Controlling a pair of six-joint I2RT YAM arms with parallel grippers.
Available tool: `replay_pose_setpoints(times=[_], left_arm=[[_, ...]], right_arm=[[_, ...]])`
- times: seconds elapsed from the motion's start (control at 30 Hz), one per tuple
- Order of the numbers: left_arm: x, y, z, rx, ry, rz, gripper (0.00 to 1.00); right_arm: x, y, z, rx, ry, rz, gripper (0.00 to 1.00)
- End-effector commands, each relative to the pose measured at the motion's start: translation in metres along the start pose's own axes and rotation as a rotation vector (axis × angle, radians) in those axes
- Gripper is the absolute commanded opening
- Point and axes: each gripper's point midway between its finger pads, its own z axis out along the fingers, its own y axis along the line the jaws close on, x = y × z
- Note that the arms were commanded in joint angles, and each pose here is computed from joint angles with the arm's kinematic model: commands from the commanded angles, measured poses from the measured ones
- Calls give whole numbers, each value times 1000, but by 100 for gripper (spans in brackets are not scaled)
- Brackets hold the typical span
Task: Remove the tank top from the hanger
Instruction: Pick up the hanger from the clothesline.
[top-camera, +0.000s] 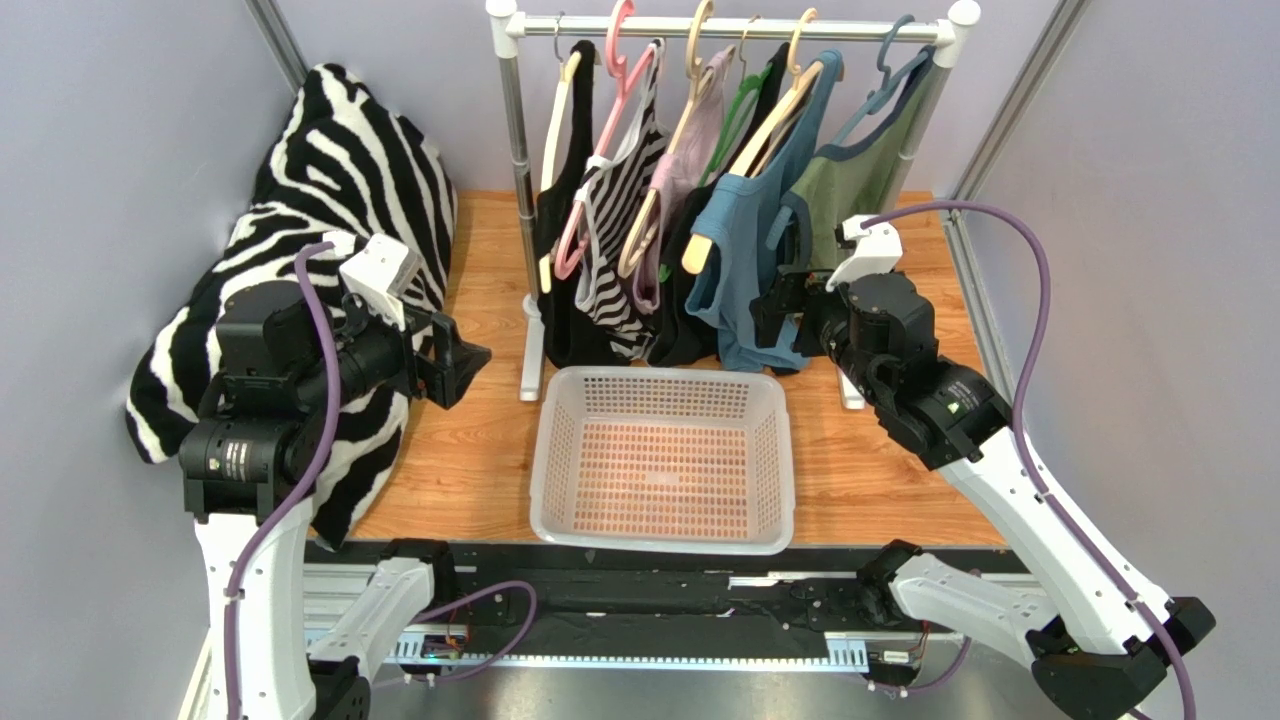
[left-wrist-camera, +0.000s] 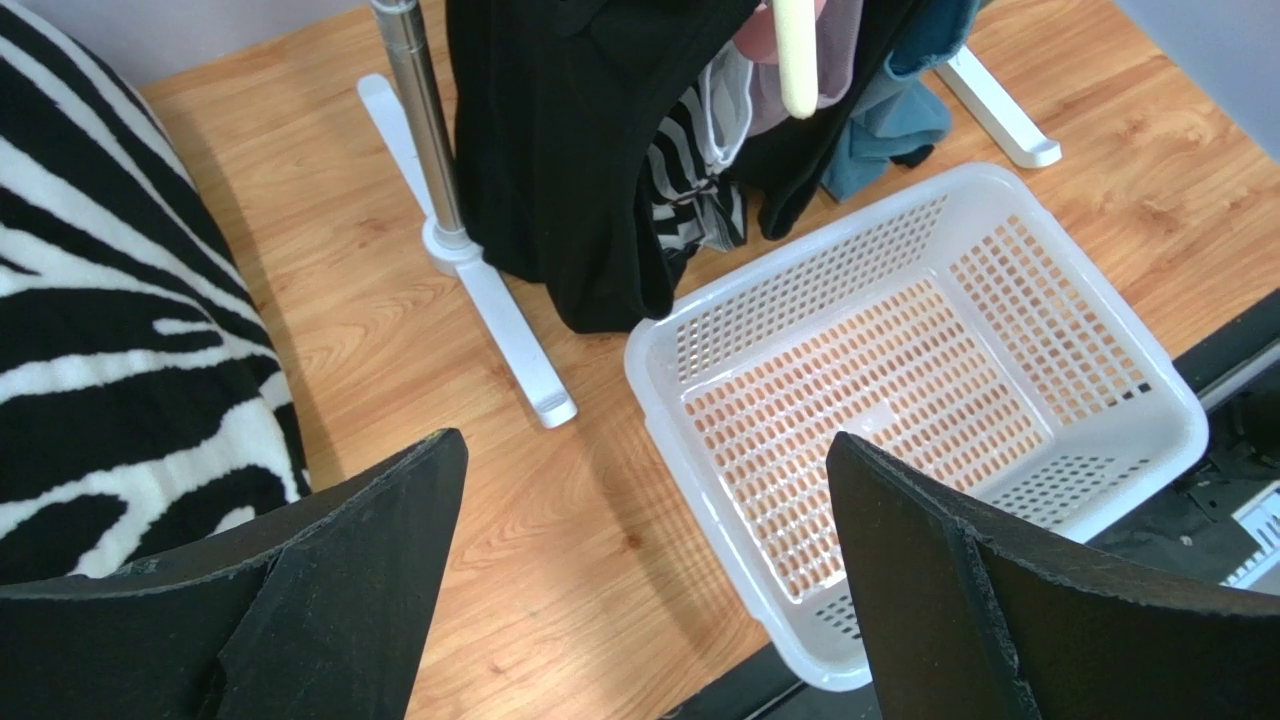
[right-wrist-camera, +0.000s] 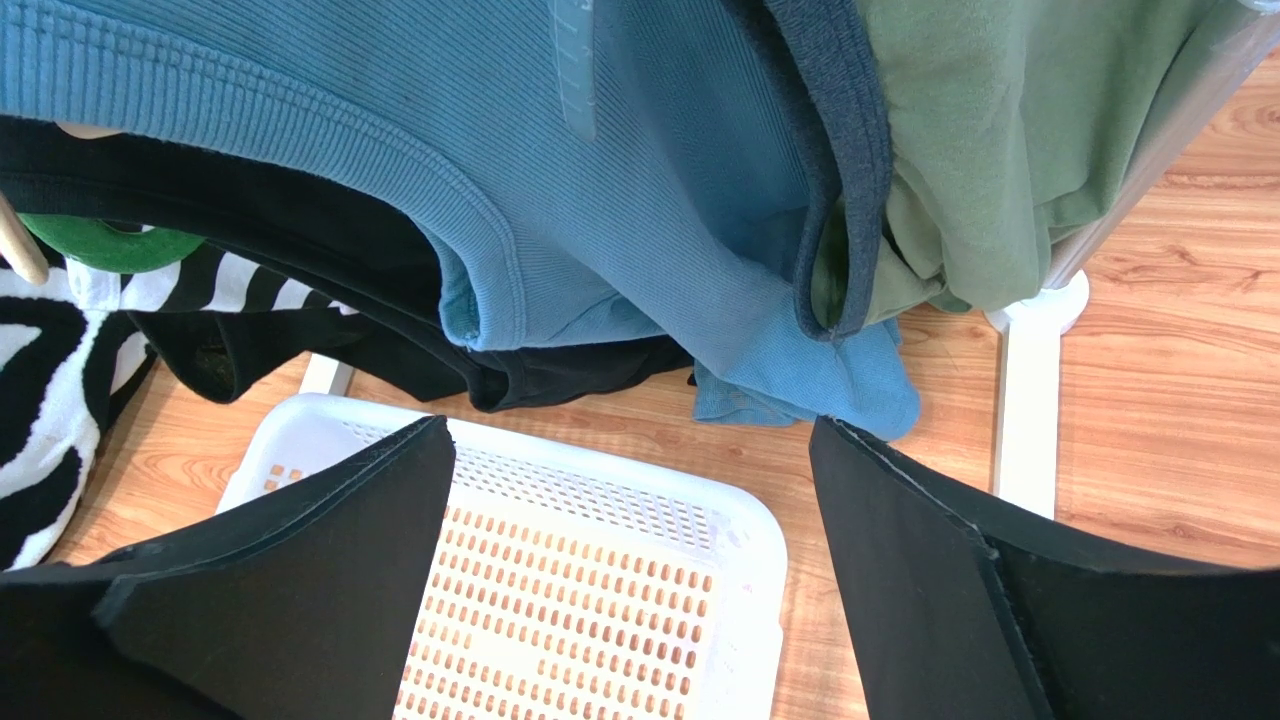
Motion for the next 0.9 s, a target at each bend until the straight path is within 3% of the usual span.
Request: replay_pose_setpoints(times=[0.0,0.43,0.8,0.87], left_arm=[[-18,-9,5,74,-43,15,99],[-123,4,68,95,-140,48,99],[-217,7,96,97,-336,55,99],[-220,9,112,100,-329,52,99]], right_arm=[[-10,6,-1,-25,-42,11,94],[-11,6,-2,-10,-57,-4,93],[-7,18,-13,-57,-60,-26,91],[-5,20,-13,-66,-56,-27,90]])
